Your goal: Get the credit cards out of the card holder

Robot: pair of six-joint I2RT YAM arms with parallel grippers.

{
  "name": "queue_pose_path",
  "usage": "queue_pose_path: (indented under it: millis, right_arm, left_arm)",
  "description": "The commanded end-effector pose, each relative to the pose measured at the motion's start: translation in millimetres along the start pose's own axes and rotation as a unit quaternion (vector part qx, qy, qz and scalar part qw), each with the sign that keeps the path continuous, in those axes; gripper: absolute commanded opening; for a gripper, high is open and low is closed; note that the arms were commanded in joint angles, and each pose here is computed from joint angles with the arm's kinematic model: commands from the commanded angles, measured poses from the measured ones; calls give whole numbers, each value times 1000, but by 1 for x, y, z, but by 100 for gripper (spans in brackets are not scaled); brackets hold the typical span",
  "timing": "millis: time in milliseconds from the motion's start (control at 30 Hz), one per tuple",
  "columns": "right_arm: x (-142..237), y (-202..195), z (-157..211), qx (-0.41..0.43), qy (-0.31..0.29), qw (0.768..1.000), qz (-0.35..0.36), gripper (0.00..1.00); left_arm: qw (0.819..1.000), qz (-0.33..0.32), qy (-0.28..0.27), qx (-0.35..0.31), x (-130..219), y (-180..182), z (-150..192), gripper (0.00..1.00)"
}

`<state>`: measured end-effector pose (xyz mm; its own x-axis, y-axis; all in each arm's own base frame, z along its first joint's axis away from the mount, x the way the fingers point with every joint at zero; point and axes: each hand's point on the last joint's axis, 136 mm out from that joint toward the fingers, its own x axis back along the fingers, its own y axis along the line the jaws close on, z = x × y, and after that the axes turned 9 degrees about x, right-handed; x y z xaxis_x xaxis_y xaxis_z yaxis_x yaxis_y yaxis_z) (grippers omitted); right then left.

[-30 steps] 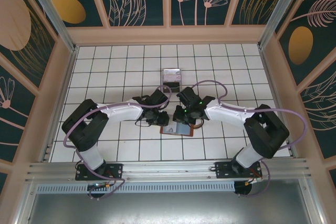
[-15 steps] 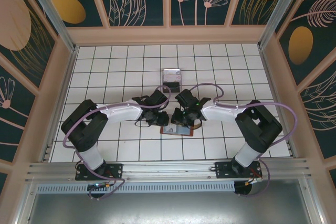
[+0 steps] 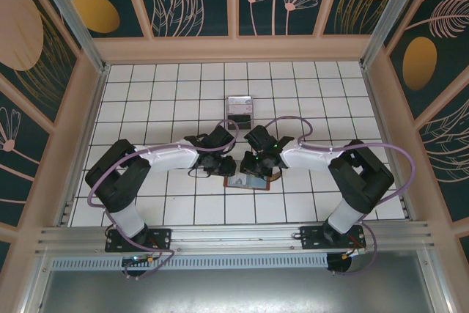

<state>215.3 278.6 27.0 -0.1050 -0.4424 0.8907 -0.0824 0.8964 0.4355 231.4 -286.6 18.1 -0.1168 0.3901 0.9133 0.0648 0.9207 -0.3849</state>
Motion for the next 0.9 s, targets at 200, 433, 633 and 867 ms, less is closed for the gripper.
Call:
queue_pose_path:
  millis: [200, 433, 633, 867]
  right_arm:
    - [0, -2, 3, -8, -5, 1000, -4, 25]
    - [-2, 10, 4, -4, -21, 998, -65, 26]
    - [9, 16, 0, 2, -47, 993, -113, 24]
    - [25, 27, 1, 24, -89, 973, -211, 20]
  left_arm:
    - [999, -31, 12, 11, -1, 18, 11, 27]
    - [999, -32, 16, 12, -4, 19, 13, 27]
    - [999, -33, 17, 14, -4, 20, 14, 26]
    - [999, -33, 20, 17, -6, 21, 15, 26]
